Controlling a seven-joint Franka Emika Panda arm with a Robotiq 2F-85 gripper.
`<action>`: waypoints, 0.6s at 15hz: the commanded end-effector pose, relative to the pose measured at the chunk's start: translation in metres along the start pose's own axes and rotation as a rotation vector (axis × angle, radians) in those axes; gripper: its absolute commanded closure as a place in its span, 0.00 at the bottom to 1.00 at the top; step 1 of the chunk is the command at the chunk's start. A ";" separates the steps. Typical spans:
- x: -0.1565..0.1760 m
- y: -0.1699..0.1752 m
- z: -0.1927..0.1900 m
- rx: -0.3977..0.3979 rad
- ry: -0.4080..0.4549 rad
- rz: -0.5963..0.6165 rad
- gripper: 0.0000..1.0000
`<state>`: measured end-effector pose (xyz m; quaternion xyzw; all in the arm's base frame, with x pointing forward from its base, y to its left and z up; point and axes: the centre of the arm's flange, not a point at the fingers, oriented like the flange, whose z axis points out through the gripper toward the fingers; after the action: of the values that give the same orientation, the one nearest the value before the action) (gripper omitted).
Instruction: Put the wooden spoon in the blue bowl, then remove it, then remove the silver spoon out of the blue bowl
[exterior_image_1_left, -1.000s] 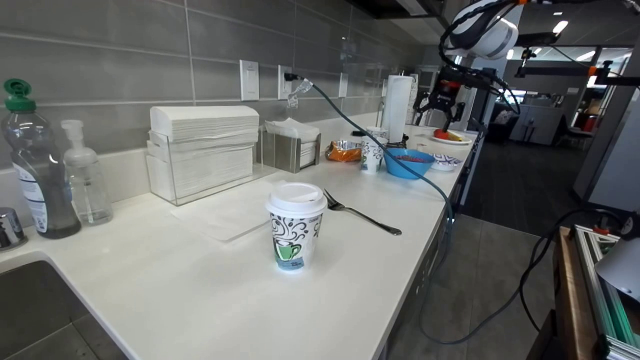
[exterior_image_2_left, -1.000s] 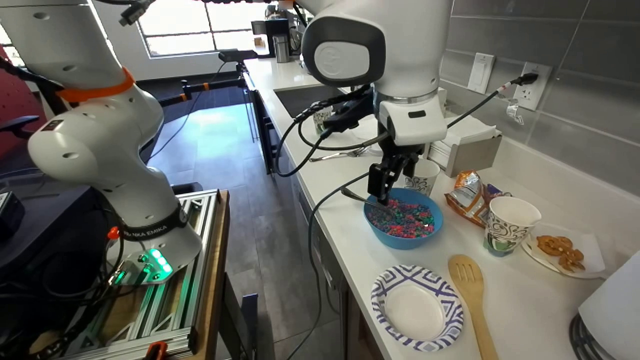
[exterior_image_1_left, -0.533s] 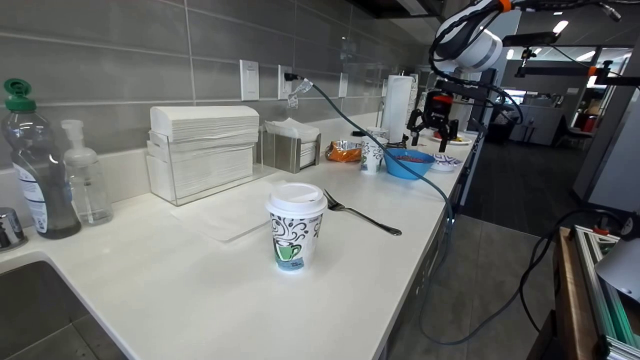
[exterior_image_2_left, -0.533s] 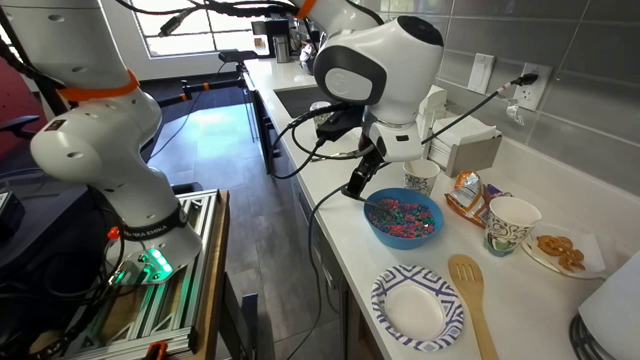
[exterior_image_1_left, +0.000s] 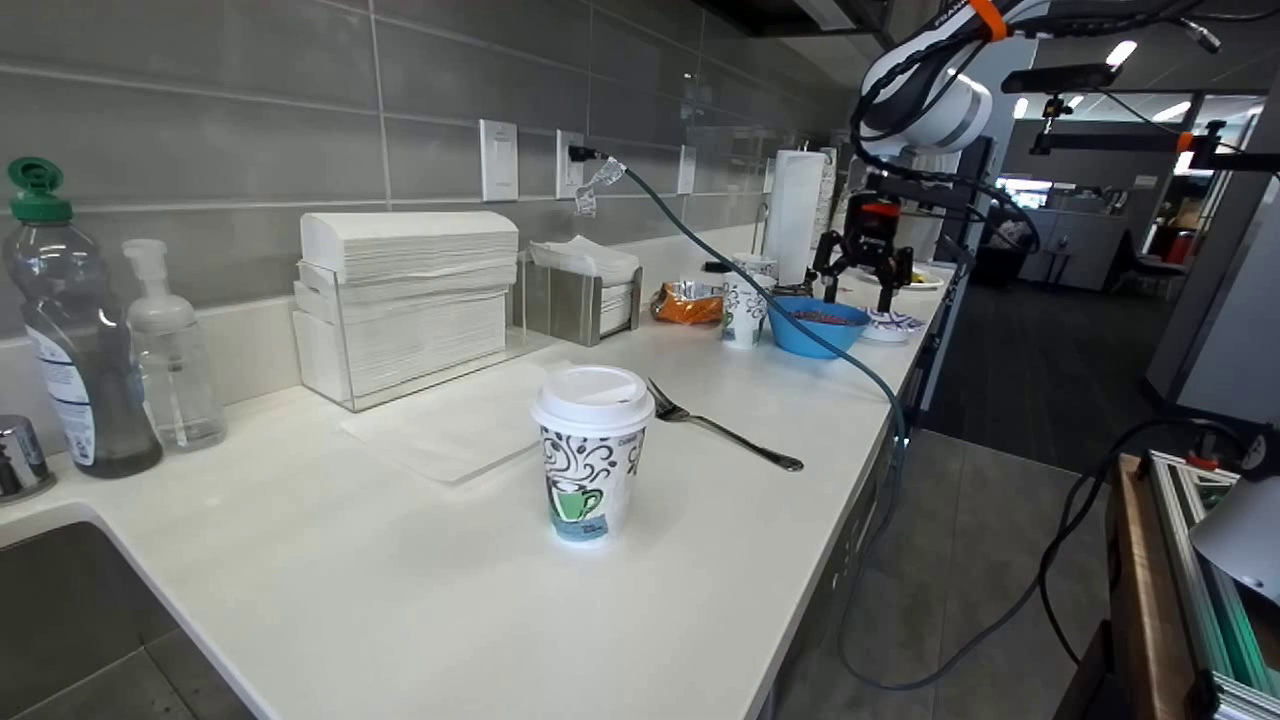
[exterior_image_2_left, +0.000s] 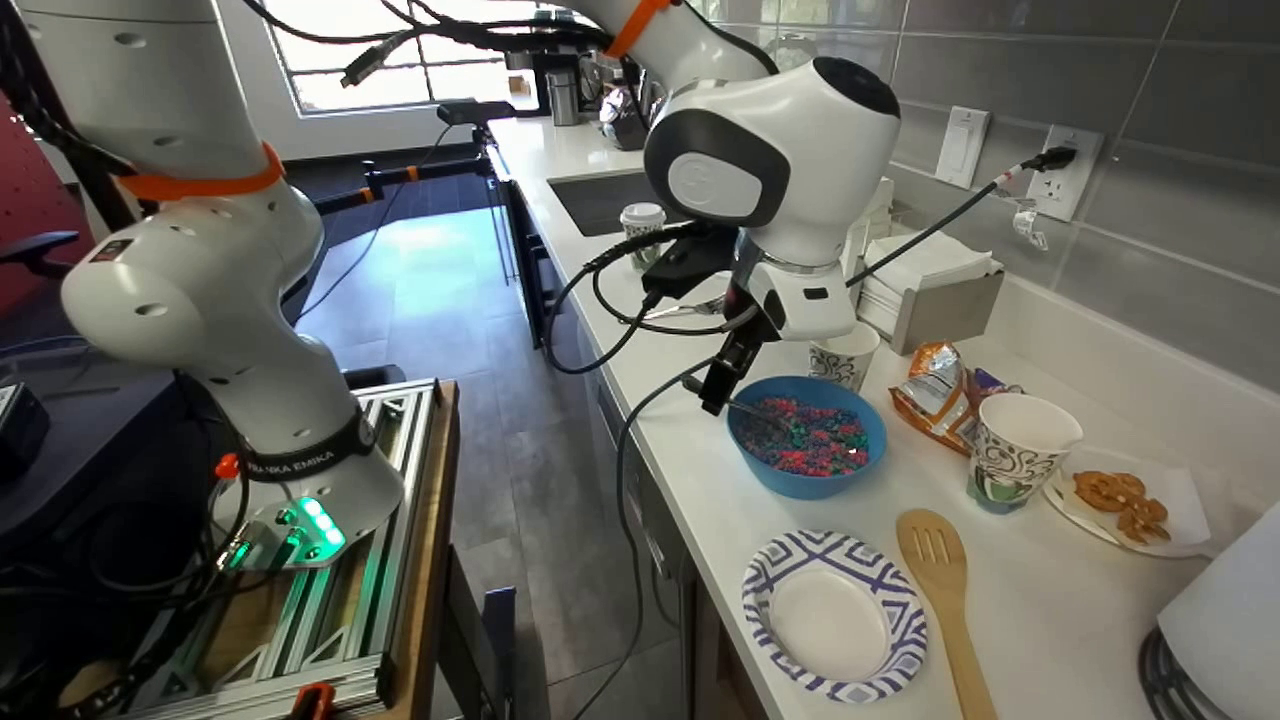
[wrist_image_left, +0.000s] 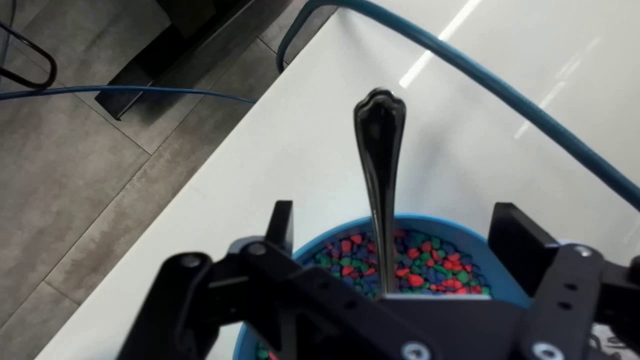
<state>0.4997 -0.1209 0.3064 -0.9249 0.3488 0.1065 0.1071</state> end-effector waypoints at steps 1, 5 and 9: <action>0.015 -0.005 -0.004 -0.022 0.013 -0.029 0.00; 0.026 -0.008 -0.004 -0.045 0.028 -0.050 0.00; 0.033 -0.006 -0.001 -0.061 0.030 -0.057 0.24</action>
<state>0.5214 -0.1302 0.3061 -0.9351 0.3305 0.0968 0.0839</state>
